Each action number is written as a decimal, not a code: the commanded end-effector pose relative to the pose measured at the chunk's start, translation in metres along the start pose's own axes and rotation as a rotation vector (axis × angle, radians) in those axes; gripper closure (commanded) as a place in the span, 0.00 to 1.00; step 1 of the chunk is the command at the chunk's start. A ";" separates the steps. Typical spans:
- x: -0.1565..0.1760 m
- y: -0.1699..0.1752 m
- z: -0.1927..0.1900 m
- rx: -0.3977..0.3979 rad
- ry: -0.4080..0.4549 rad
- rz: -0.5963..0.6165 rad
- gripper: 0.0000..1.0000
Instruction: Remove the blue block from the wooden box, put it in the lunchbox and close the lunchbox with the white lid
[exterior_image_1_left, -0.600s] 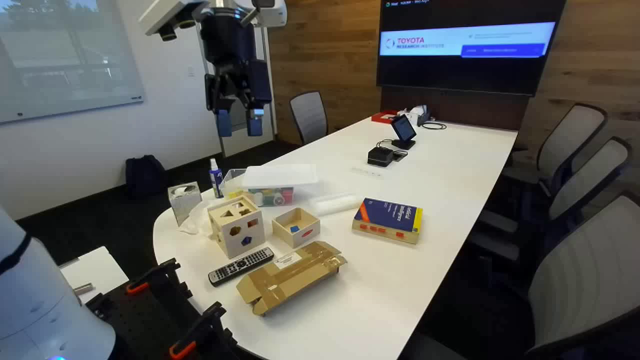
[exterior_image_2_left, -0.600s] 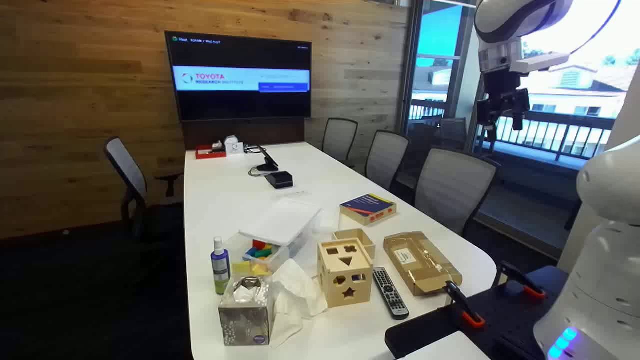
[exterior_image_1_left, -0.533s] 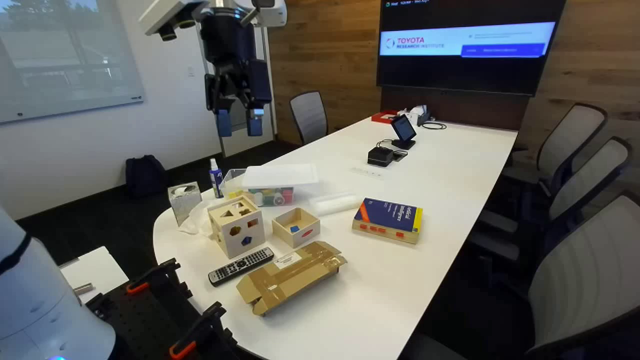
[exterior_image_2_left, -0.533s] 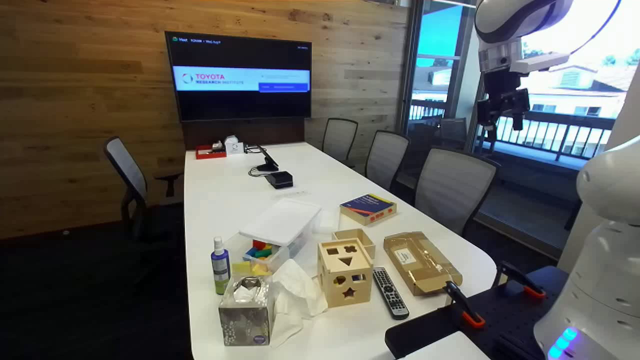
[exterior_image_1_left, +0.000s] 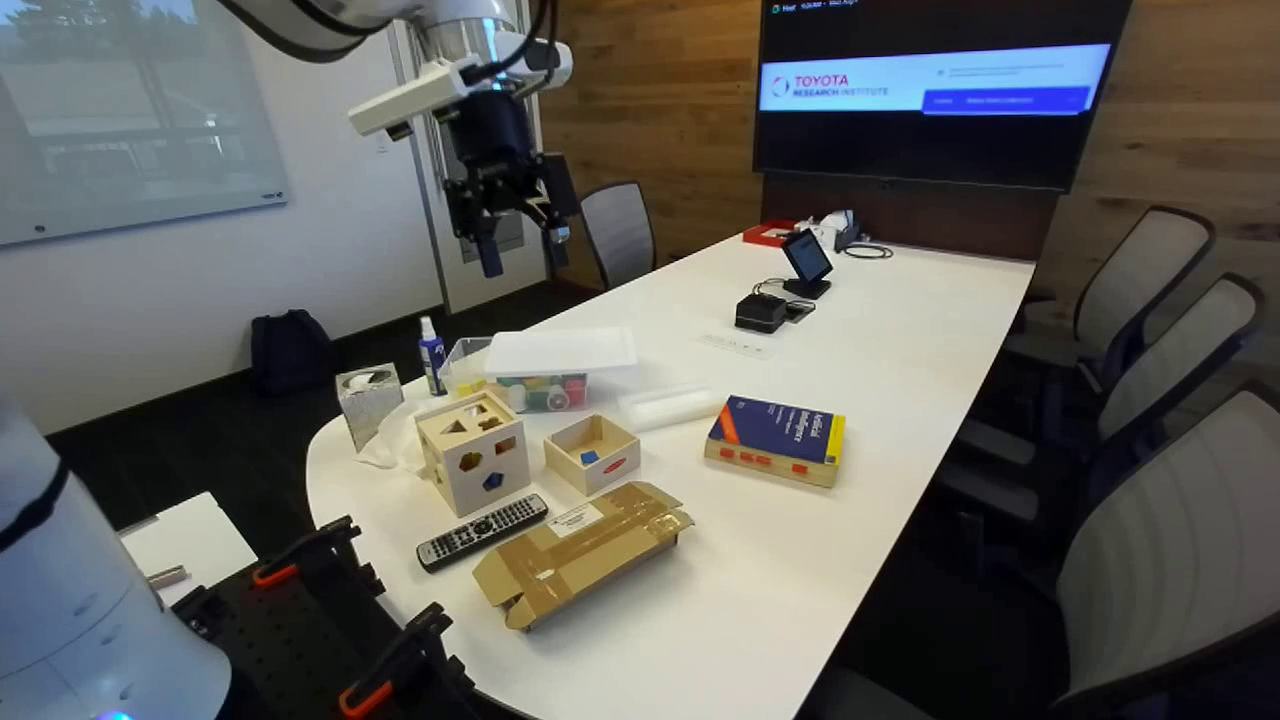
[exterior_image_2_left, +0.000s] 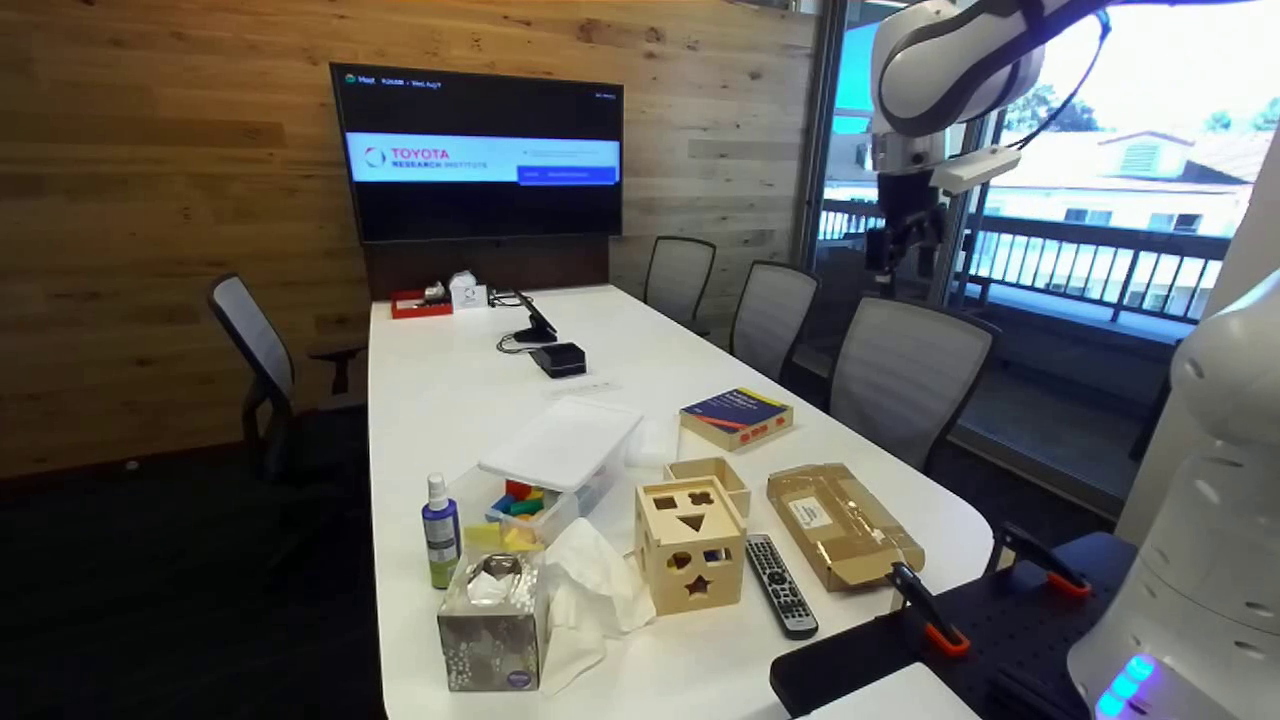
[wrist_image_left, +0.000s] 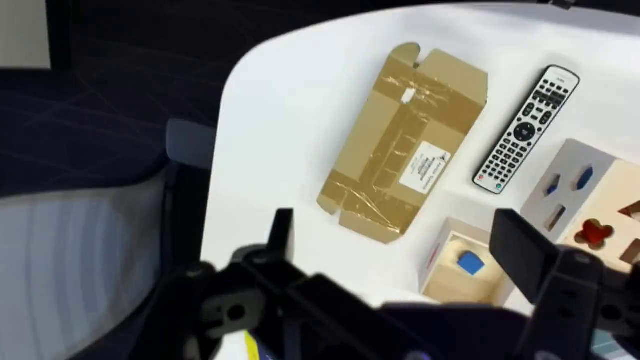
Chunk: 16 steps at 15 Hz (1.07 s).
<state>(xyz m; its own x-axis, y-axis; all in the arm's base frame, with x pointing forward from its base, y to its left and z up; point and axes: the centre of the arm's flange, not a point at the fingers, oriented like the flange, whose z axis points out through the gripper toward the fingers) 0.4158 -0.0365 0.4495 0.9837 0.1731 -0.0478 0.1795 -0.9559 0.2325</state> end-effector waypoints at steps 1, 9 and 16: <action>0.077 -0.041 0.038 -0.028 0.068 -0.170 0.00; 0.152 -0.127 0.166 0.075 0.202 -0.295 0.00; 0.206 -0.159 0.259 0.139 0.134 -0.367 0.00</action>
<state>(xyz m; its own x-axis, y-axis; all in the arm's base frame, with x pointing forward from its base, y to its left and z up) 0.5495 0.0780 0.1824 0.8748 0.4833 0.0332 0.4773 -0.8716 0.1121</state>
